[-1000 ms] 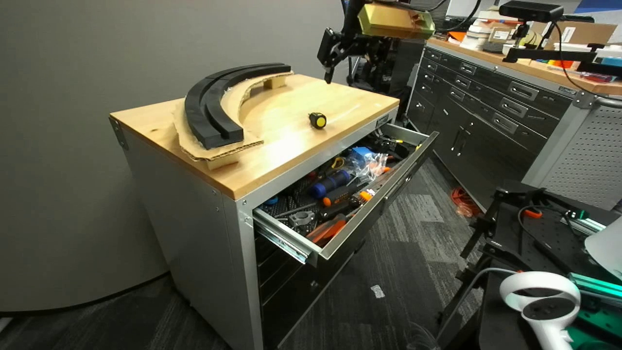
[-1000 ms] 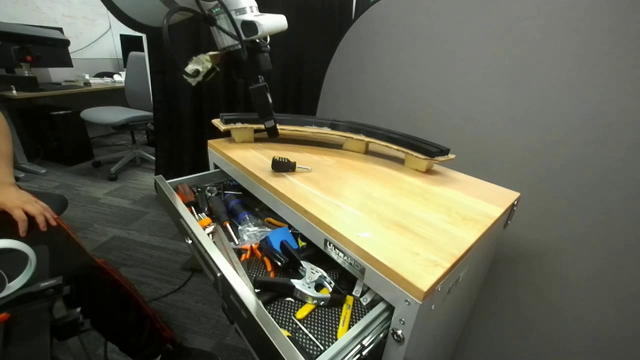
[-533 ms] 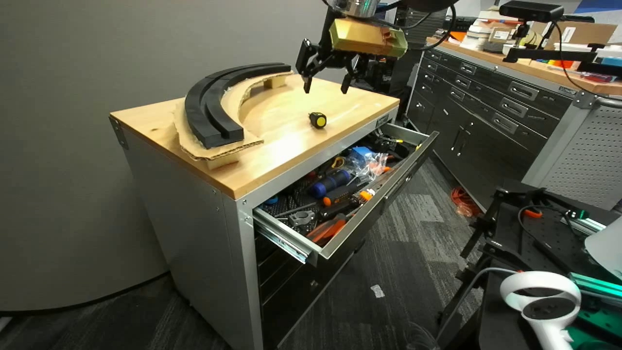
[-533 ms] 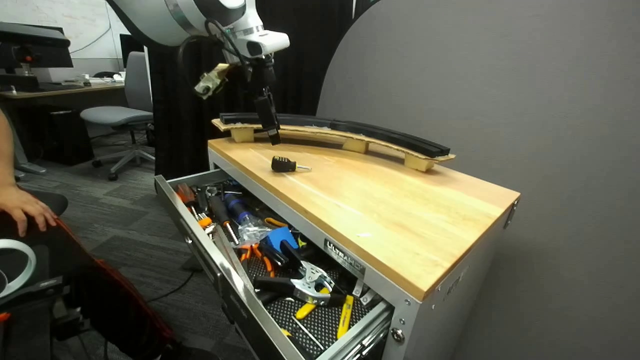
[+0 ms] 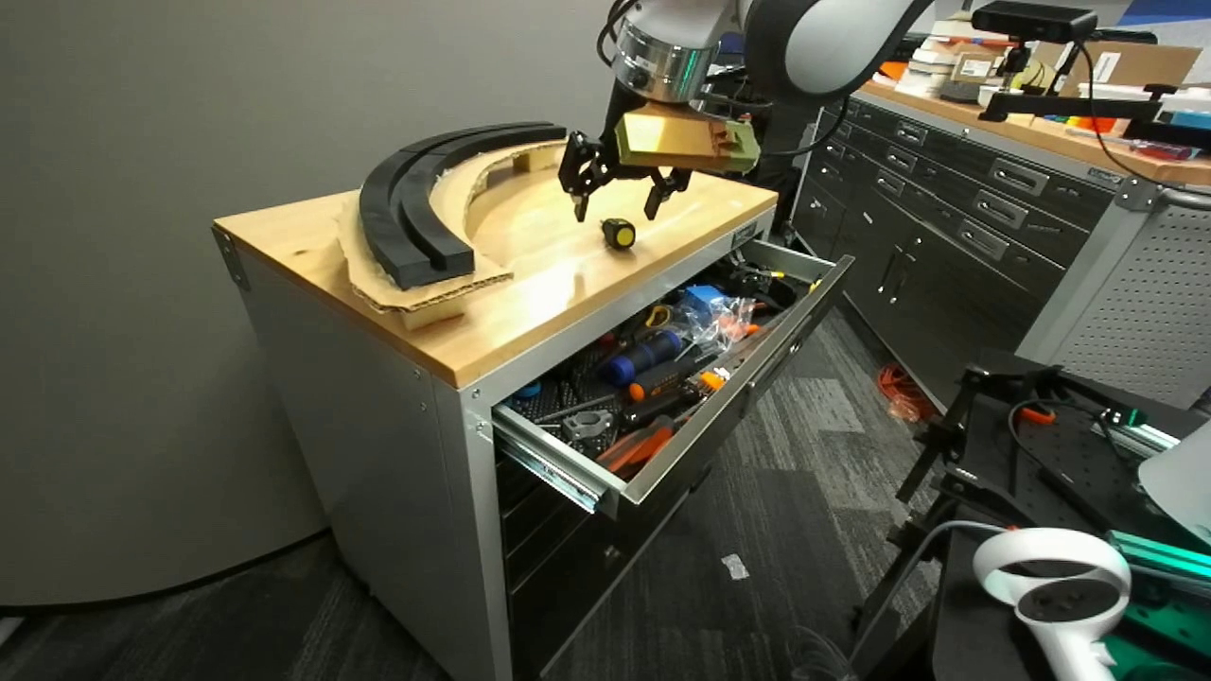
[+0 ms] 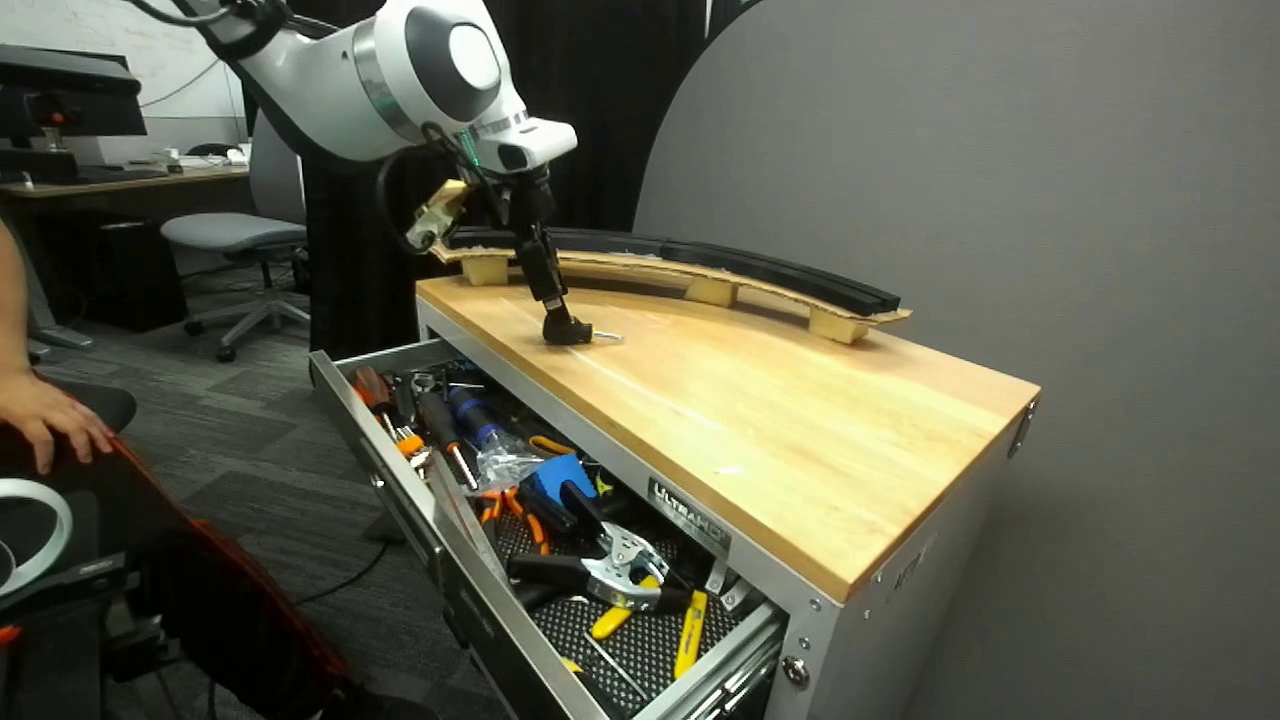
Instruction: Pick up the black object on the table and put it in the drawer
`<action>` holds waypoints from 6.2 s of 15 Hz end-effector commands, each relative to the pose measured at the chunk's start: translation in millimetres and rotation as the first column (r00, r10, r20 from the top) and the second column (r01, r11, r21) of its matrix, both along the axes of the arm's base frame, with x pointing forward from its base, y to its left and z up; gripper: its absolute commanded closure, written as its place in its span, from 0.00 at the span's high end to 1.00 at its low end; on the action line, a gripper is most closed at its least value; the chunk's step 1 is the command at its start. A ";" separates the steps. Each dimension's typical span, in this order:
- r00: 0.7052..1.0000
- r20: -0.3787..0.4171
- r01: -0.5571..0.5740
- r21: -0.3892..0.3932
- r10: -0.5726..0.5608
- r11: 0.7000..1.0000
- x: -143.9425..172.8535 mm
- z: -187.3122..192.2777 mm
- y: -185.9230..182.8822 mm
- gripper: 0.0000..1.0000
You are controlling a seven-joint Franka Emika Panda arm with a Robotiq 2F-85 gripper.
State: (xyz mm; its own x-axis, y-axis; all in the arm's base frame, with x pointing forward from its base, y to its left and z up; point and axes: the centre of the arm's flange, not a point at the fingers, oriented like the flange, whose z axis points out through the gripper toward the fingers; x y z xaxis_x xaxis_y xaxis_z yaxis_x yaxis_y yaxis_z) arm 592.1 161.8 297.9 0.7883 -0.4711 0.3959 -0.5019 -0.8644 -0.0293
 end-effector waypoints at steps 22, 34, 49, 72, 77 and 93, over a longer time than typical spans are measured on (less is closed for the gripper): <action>0.951 -0.211 -0.236 -0.020 0.227 0.972 -131.4 14.5 -36.2 0.47; 0.750 -0.557 -0.296 0.198 0.356 0.935 -180.8 -37.2 -72.2 1.00; 0.967 -0.232 -0.156 -0.214 0.104 0.964 -177.8 -117.5 -21.5 0.00; 0.993 -0.093 -0.084 -0.171 0.068 0.982 -120.3 -219.4 108.4 0.04; 0.994 -0.044 -0.108 -0.183 0.101 0.977 -104.8 -223.3 128.4 0.03; 0.997 0.061 -0.024 -0.246 0.040 0.969 -77.1 -226.4 203.6 0.06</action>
